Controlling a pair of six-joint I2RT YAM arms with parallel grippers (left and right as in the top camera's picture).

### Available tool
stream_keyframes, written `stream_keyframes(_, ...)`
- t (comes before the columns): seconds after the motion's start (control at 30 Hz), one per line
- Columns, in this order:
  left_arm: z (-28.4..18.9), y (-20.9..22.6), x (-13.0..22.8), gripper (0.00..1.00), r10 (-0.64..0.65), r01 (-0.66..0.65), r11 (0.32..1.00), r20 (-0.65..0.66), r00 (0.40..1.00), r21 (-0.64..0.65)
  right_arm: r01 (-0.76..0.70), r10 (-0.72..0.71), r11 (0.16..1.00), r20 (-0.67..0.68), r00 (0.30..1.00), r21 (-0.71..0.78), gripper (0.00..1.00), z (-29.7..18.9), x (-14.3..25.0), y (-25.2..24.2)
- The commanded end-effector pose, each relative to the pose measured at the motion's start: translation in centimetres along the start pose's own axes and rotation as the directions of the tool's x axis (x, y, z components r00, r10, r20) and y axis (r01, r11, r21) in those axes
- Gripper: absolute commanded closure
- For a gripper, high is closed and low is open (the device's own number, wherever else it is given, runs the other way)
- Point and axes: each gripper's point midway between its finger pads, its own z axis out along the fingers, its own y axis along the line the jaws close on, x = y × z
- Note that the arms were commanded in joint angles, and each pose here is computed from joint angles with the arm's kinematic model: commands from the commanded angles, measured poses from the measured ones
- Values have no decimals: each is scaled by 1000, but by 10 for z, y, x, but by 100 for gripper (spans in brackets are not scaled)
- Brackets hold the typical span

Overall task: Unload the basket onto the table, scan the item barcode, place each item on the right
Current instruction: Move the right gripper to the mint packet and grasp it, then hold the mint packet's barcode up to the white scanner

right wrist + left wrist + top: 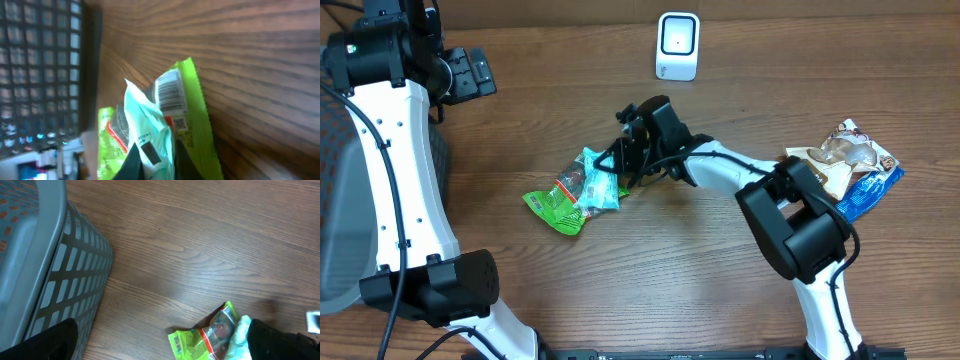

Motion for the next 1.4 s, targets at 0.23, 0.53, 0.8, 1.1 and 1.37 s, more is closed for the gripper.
stream_keyframes(0.23,3,-4,0,0,26,-26,1000,-5,1000,7,-55,58,968,5,998,-245,96,-67,-43,46)
stream_keyframes(0.53,3,-4,0,0,26,-26,1000,-5,1000,7,181,-110,950,269,957,-254,96,-170,-86,136)
stream_keyframes(0.8,3,-4,0,0,26,-26,1000,-5,1000,7,246,-239,968,510,826,55,96,-234,-102,158)
stream_keyframes(1.1,3,-4,0,0,26,-26,1000,-5,1000,7,298,-376,926,533,757,231,96,-254,-101,156)
stream_keyframes(1.37,3,-4,0,0,26,-26,1000,-5,1000,7,439,-746,632,346,569,639,96,-240,-126,113)
